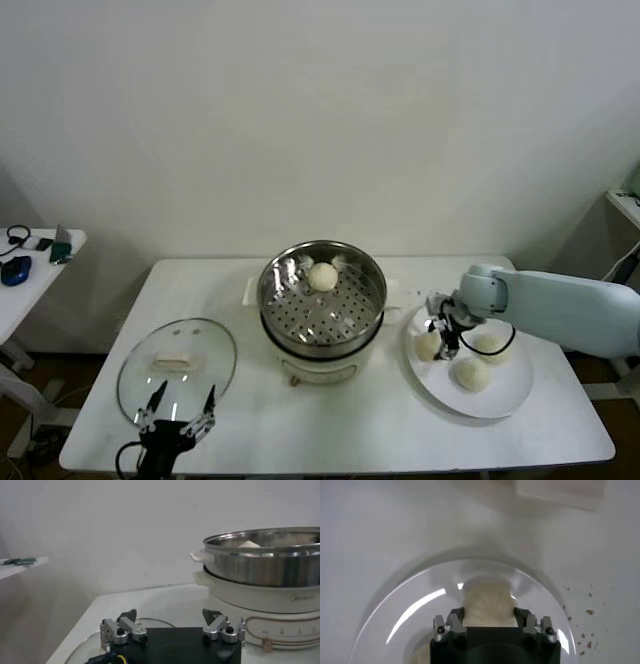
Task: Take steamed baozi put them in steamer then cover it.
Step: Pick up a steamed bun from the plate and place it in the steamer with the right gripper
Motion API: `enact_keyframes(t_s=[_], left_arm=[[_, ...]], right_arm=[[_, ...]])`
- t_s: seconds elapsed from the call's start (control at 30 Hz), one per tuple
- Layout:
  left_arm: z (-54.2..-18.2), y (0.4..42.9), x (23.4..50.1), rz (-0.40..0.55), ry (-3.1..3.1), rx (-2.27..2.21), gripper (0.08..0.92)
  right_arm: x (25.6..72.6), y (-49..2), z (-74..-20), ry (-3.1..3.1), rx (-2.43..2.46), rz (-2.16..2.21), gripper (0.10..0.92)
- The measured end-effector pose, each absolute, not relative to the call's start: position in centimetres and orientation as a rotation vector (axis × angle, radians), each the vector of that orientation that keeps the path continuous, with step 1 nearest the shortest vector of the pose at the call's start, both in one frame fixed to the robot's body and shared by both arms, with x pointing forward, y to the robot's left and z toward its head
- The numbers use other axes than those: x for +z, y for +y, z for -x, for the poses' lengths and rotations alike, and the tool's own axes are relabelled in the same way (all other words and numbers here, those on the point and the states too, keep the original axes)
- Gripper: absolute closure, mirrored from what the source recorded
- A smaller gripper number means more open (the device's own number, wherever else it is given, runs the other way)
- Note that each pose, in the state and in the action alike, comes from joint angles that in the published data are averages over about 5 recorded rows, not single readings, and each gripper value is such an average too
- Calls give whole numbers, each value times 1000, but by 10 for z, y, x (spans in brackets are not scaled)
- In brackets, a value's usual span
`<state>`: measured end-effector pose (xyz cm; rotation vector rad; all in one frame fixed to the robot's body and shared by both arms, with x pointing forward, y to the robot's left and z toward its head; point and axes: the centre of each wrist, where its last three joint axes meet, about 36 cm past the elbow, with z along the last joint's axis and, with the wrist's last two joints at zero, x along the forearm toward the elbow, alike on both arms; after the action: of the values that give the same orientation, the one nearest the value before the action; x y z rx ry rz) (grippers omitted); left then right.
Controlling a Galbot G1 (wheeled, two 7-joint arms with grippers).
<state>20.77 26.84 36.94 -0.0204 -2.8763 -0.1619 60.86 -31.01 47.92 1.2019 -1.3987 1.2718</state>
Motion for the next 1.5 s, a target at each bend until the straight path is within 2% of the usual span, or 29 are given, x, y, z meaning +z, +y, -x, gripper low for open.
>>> enact_keyframes(t_s=[0.17, 0.37, 0.53, 0.7, 0.87, 1.1, 1.5], left_arm=[[-208, 266, 371, 26, -2881, -160, 177], [-208, 265, 374, 33, -2885, -163, 177], [-208, 265, 376, 44, -2885, -169, 177], [-210, 265, 377, 55, -2890, -171, 177], [-211, 267, 378, 59, -2892, -175, 177], [-211, 269, 378, 53, -2894, -178, 177], [-208, 271, 376, 34, -2890, -172, 177]], right_arm=[[527, -312, -617, -1404, 1293, -1221, 352], [619, -296, -632, -1441, 1353, -1240, 352], [688, -259, -634, -1501, 1388, -1274, 352], [724, -203, -631, -1546, 1405, -1327, 352], [722, -146, -629, -1532, 1425, -1377, 352], [684, -83, -634, -1462, 1448, -1434, 352], [618, -16, -650, -1402, 1481, -1461, 352]])
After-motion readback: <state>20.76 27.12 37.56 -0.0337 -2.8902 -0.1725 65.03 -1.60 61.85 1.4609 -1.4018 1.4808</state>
